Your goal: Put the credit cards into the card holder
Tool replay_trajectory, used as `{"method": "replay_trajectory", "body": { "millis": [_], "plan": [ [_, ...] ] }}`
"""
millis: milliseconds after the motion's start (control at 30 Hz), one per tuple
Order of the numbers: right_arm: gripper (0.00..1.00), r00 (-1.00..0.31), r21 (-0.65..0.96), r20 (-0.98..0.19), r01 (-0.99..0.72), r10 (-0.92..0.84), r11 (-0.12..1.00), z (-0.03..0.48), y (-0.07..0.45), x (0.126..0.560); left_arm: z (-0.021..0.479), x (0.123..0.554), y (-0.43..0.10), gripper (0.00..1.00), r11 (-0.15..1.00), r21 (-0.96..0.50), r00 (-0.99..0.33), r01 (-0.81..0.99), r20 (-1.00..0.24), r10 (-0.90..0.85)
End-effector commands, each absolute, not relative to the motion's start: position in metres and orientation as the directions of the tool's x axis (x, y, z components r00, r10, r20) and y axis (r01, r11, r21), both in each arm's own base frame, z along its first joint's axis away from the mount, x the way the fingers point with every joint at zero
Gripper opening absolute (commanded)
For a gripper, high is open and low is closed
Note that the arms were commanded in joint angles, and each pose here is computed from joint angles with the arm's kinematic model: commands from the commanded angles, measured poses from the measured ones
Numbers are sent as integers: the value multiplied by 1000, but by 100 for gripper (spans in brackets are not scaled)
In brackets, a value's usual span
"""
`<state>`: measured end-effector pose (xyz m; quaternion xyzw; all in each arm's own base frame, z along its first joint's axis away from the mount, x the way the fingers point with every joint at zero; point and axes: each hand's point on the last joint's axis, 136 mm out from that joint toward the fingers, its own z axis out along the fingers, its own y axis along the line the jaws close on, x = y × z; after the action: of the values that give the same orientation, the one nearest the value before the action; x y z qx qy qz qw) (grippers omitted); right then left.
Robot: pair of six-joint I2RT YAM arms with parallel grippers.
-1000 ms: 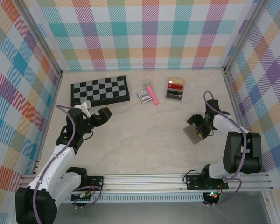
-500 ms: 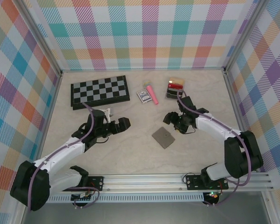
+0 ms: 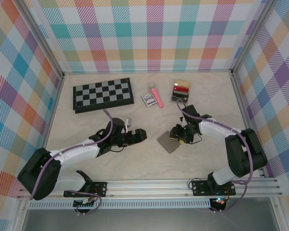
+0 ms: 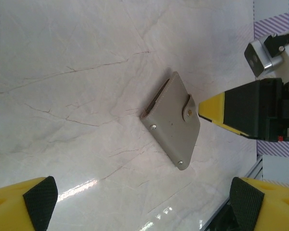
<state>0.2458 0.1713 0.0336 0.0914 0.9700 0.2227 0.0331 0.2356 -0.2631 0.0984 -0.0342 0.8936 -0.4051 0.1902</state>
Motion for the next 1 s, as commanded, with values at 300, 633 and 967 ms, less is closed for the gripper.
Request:
{"method": "replay_trajectory", "body": {
  "millis": [300,633,967],
  "plan": [
    [44,-978,532,88,206,189,822,28,220,189,98,245,-294,82,635,-771,-938,45,-251,-238],
    [37,-984,506,-130,41,123,861,68,211,208,76,241,-312,73,642,-766,-959,-30,-160,-236],
    [23,-999,534,-41,-8,16,845,48,224,194,52,217,-329,64,668,-739,-971,-93,-82,-226]
  ]
}}
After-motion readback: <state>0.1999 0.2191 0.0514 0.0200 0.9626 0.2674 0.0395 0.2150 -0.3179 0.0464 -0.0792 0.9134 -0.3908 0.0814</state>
